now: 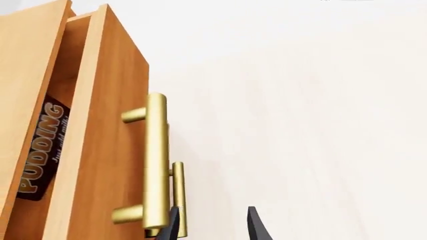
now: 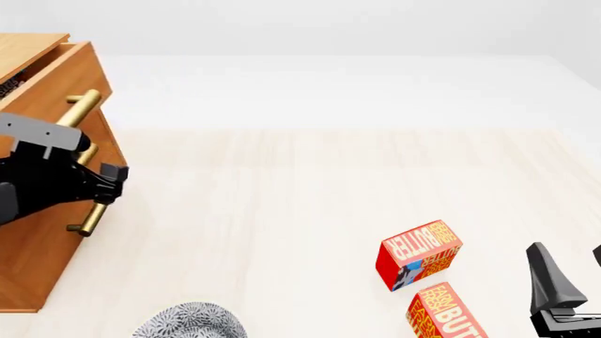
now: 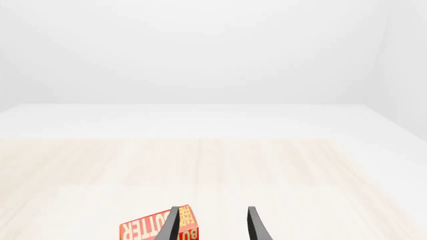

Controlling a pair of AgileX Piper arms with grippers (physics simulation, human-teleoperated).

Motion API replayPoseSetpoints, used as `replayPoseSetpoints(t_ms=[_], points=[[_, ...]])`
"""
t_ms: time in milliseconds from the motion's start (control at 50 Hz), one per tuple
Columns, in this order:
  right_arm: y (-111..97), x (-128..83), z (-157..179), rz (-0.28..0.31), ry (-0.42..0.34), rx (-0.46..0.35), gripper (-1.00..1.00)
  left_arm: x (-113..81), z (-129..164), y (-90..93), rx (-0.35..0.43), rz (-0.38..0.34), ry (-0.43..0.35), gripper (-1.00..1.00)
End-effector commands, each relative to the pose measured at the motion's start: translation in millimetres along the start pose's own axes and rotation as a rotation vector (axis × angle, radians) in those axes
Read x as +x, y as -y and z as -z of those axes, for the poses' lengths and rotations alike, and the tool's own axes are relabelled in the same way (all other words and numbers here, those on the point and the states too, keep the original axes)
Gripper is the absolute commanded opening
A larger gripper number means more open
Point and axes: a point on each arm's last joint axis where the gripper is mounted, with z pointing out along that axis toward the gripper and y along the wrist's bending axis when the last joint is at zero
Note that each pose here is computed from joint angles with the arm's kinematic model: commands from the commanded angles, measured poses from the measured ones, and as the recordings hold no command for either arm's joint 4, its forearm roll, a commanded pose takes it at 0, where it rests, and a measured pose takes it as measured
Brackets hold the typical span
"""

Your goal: Put the chocolate pudding in the top drawer of the cabinet and close it.

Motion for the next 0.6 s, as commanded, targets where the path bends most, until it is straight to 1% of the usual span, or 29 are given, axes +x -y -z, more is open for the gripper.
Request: replayPoseSetpoints(t_ms=[20, 280, 500, 560, 600], points=[[0.0, 0.1, -0.1, 0.000, -0.001, 0.000, 1.00, 7.4, -6.2, -12.2, -0.045, 0.053, -0.025, 1.00], [0.0, 0.1, -0.1, 0.000, -0.001, 0.000, 1.00, 10.3, -10.5, -23.8, -0.086, 0.071, -0.029, 1.00], [0.0, 0.1, -0.1, 0.000, -0.001, 0.000, 1.00, 8.9, -11.0, -29.5, -0.105, 0.088, -0.028, 1.00], [0.0, 0.1, -0.1, 0.000, -0.001, 0.000, 1.00, 9.9, -12.2, -31.9, -0.113, 0.104, -0.033, 1.00], [0.0, 0.1, -0.1, 0.000, -0.001, 0.000, 1.00, 10.9, -11.0, -35.1, -0.125, 0.100, -0.033, 1.00]])
